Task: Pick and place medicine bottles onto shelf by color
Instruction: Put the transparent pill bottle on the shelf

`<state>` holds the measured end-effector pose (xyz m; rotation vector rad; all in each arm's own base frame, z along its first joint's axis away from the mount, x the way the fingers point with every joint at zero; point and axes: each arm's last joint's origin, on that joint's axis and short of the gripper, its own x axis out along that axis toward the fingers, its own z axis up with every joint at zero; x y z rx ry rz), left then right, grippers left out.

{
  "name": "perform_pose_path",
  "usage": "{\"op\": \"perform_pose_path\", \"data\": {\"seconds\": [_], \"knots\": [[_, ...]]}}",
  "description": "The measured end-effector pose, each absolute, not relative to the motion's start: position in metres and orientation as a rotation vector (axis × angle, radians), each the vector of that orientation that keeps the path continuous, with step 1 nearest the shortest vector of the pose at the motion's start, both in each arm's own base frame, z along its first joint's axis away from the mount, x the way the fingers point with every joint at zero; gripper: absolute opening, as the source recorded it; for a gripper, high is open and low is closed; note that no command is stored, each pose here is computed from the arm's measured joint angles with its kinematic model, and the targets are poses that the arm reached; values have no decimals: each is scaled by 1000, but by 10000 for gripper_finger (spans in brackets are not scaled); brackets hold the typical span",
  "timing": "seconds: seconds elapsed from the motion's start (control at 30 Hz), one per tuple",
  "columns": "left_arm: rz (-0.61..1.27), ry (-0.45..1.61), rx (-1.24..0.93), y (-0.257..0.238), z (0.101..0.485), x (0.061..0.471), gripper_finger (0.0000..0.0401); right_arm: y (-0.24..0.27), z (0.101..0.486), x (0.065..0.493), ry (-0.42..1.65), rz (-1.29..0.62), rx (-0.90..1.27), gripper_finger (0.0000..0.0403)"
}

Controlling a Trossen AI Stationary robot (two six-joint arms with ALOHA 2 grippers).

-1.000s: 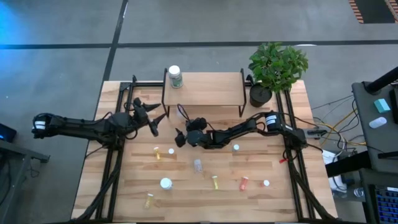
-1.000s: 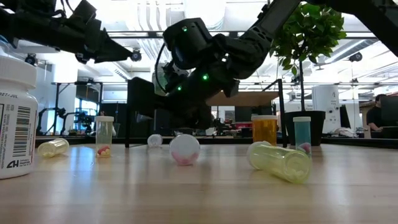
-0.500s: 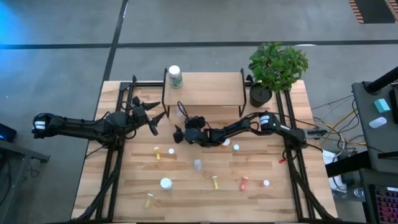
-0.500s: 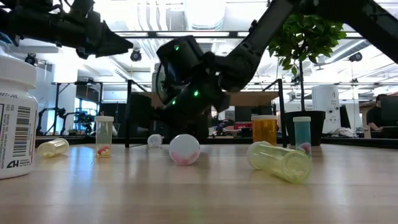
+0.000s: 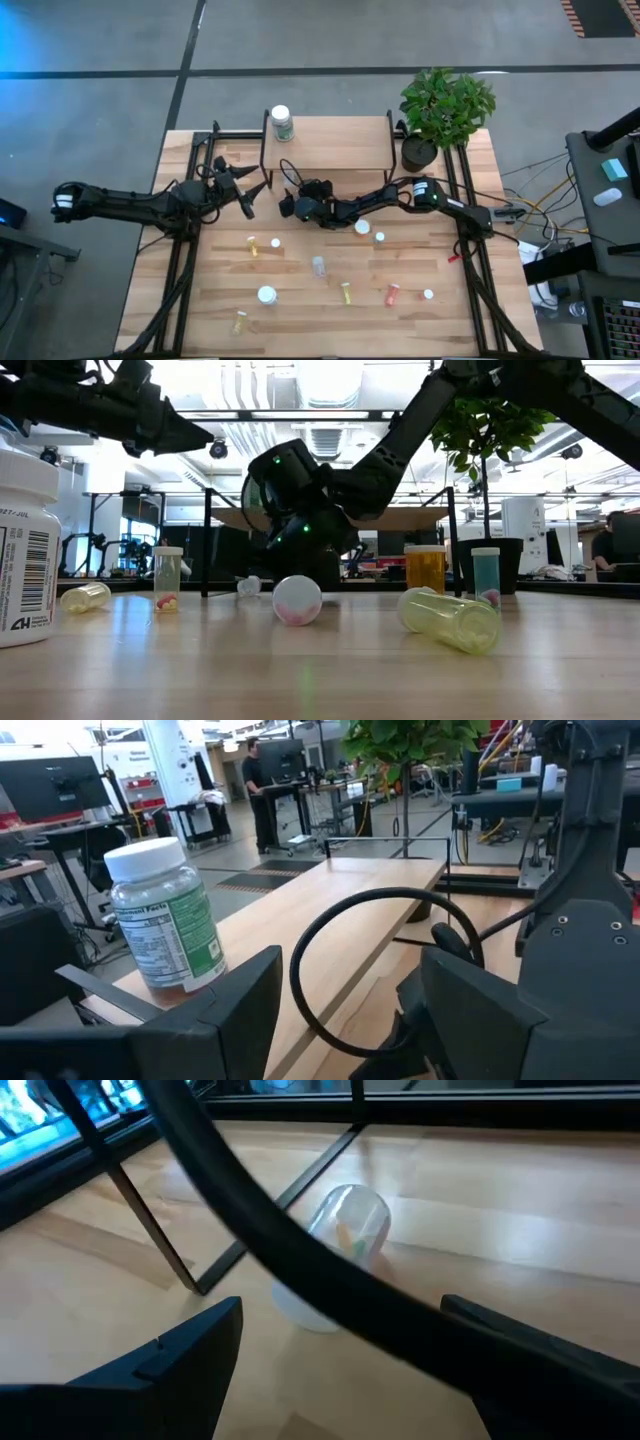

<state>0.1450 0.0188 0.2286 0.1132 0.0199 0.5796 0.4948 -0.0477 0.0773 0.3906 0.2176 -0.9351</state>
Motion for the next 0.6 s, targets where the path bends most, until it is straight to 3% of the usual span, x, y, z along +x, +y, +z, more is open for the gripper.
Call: {"op": "perform_pose_path", "data": {"seconds": [0.6], "knots": [[577, 18, 111, 19, 229, 145, 221, -53, 77, 495, 228, -911, 407, 329]]}}
